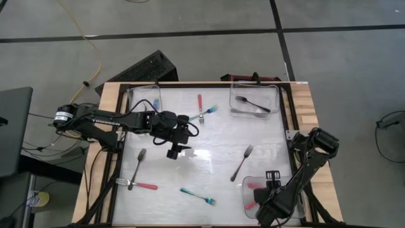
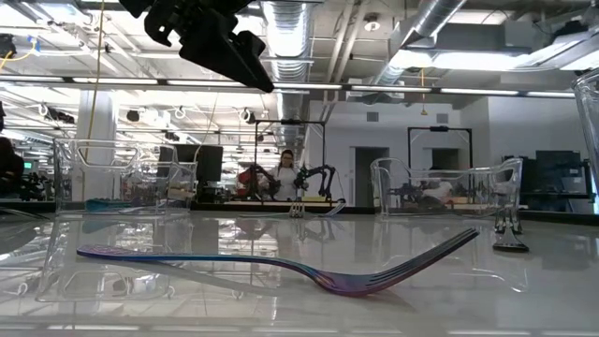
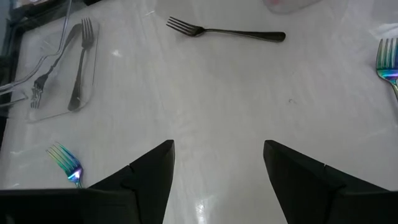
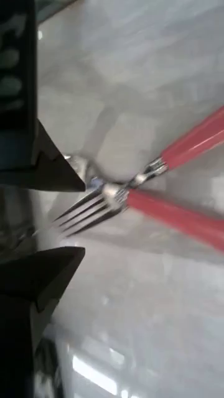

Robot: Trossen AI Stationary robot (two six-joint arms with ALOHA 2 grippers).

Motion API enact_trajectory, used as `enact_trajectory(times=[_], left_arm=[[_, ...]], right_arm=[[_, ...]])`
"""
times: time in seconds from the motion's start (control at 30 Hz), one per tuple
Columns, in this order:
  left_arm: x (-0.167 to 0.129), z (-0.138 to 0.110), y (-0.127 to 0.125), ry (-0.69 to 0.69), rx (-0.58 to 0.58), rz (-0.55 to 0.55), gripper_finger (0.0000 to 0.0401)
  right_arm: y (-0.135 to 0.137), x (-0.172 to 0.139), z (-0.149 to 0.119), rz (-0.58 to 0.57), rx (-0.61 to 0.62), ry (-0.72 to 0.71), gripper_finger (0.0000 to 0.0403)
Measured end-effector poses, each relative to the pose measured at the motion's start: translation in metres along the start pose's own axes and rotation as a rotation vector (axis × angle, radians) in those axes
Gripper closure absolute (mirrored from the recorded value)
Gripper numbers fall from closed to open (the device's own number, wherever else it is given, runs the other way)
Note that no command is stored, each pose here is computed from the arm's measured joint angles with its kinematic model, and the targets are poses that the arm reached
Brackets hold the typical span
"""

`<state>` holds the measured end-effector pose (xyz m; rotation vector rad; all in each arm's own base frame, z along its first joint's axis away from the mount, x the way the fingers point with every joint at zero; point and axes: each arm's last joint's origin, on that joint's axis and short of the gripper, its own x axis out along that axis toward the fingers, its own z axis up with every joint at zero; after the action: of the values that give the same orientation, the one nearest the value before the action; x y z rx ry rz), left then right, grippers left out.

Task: Sort silverware by color (type)
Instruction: Put the blue fork into the left transparent bin

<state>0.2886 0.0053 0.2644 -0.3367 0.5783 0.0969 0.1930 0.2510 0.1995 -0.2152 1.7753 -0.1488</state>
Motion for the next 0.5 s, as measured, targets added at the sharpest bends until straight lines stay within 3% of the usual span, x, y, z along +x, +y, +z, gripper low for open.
enact_trajectory(times=[0.17, 0.27, 0.37, 0.5], left_arm=[[0.0, -0.003, 0.001, 0.041, 0.011, -0.01, 0.0169], [0.0, -0.006, -0.001, 0.074, 0.044, -0.063, 0.0169], [0.0, -0.007, -0.005, 0.095, 0.081, -0.137, 0.0169], [0.0, -0.009, -0.012, 0.092, 0.16, -0.157, 0.0169]], right_arm=[[-0.008, -0.037, 0.0, 0.012, -0.076, -0.004, 0.0198], [-0.019, -0.064, -0.003, 0.068, -0.058, -0.049, 0.0195], [-0.041, -0.09, -0.008, 0.157, 0.049, -0.117, 0.0197], [-0.078, -0.121, -0.025, 0.24, 0.27, -0.296, 0.0203]])
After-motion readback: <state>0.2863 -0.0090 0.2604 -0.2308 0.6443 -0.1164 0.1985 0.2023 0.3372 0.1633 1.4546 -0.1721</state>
